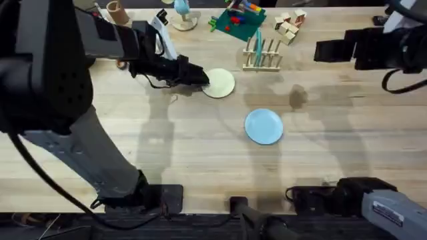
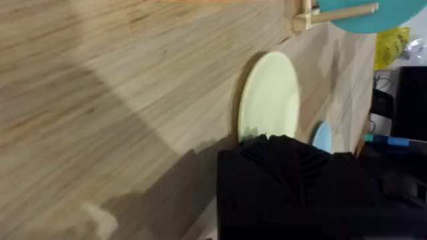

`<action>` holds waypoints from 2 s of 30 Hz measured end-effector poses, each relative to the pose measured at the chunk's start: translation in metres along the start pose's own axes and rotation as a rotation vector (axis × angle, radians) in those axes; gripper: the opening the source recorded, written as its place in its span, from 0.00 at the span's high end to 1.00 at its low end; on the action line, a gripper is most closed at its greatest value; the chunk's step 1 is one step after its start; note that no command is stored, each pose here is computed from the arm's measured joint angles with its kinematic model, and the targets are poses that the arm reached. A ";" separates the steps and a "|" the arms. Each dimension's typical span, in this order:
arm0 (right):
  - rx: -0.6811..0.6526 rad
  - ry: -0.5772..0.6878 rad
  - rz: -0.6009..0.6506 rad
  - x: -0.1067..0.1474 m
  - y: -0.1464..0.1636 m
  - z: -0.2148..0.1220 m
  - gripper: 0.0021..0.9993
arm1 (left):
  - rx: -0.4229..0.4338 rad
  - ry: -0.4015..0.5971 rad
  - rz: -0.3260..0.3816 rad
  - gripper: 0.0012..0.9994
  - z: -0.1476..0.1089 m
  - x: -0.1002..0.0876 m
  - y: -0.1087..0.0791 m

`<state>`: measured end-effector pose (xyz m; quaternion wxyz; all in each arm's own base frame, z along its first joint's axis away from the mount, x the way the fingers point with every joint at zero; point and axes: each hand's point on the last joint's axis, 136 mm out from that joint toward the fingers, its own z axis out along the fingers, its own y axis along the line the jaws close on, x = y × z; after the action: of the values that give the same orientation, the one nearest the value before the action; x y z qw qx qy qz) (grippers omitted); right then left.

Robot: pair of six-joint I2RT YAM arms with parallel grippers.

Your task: Pick up the plates from the table one by one and place each into a slot on the dish rack.

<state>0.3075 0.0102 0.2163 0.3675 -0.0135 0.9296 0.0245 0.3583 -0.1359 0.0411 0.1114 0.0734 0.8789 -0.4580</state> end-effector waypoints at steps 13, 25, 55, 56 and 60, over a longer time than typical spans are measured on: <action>-0.001 0.045 0.002 0.011 0.000 0.000 0.00 | 0.069 0.001 -0.018 0.96 0.008 -0.004 0.004; -0.012 0.045 0.019 0.011 0.002 0.000 0.00 | 0.069 0.001 -0.018 0.96 0.008 -0.004 0.004; -0.441 0.290 0.227 0.031 0.137 0.067 0.01 | 0.045 0.007 -0.023 0.96 0.008 -0.004 0.006; -0.441 0.301 0.236 0.033 0.139 0.071 0.01 | 0.045 0.007 -0.022 0.96 0.008 -0.004 0.006; -0.437 0.345 0.269 0.041 0.148 0.091 0.01 | 0.044 0.008 -0.022 0.96 0.008 -0.004 0.006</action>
<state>0.3331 0.1627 0.1276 0.1862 0.0269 0.9445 0.2695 0.3646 -0.1393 0.0327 0.1012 0.0678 0.8698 -0.4782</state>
